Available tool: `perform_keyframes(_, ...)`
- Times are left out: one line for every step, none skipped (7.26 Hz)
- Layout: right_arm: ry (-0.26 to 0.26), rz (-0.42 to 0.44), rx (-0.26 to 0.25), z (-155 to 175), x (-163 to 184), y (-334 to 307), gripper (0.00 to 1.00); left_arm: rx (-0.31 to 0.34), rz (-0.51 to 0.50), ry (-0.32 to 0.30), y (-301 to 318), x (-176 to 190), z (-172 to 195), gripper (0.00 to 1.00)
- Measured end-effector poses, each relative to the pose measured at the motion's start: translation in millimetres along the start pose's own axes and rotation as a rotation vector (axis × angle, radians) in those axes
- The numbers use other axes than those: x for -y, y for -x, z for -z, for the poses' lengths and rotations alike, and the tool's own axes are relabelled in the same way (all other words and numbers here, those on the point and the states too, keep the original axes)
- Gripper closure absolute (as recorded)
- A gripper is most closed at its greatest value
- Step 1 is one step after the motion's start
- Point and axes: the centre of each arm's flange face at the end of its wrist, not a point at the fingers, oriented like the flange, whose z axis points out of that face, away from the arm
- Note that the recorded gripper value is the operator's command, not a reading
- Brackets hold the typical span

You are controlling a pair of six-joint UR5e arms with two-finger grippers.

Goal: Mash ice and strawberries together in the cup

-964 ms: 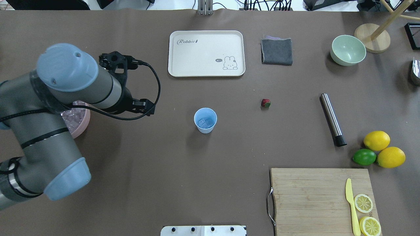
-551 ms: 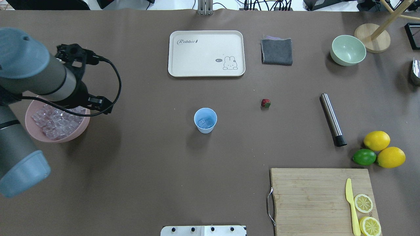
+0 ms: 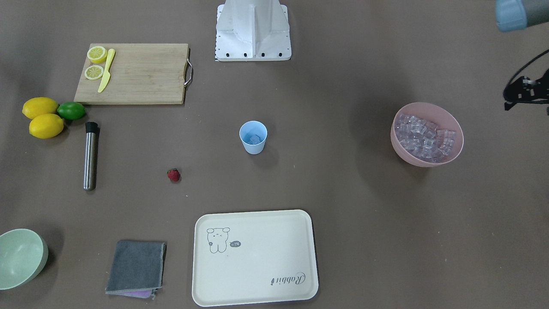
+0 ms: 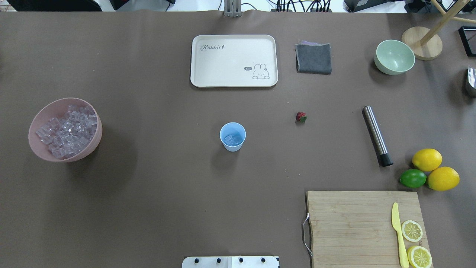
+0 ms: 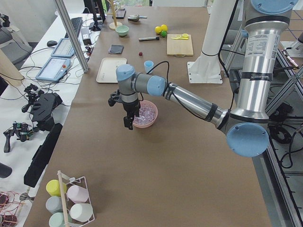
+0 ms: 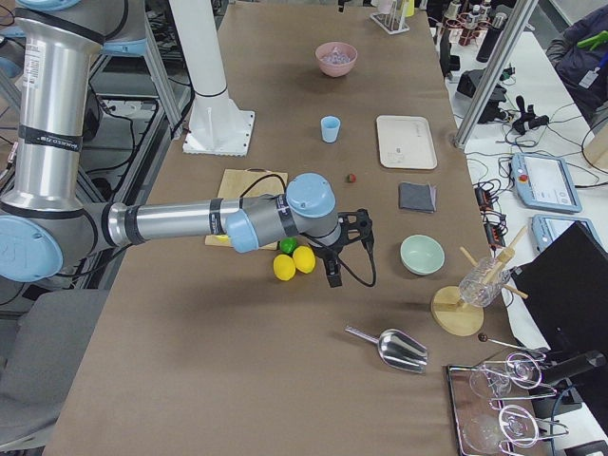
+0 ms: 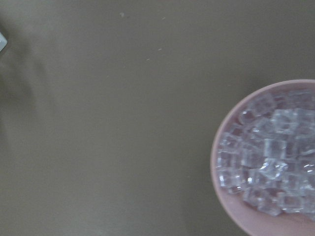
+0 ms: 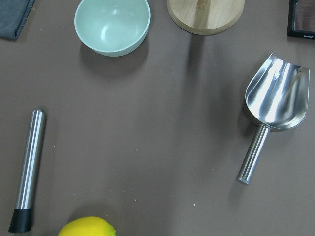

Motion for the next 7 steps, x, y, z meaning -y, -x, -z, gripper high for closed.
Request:
perform_keyframes(-0.001,0.001,0.001,0,1,1,0.0,-0.034,0.047,-0.011,50,-15,0,0.01)
perform_keyframes(-0.001,-0.004,0.002,0,2,5,0.0,-0.046,0.086,-0.036,87,-44,-6,0.01)
perform_keyframes(0.001,-0.021,0.008,-2,9,17,0.0,-0.047,0.097,-0.064,109,-73,-17,0.01)
perform_keyframes(0.006,-0.044,0.014,-9,21,37,0.0,-0.046,0.097,-0.081,119,-93,-27,0.01)
perform_keyframes(0.014,-0.064,0.017,-20,39,66,0.0,-0.045,0.094,-0.091,123,-107,-34,0.01)
perform_keyframes(0.023,-0.091,0.013,-38,58,106,0.0,-0.044,0.088,-0.101,125,-116,-38,0.01)
perform_keyframes(0.031,-0.118,0.001,-64,76,158,0.0,-0.043,0.081,-0.111,127,-119,-39,0.01)
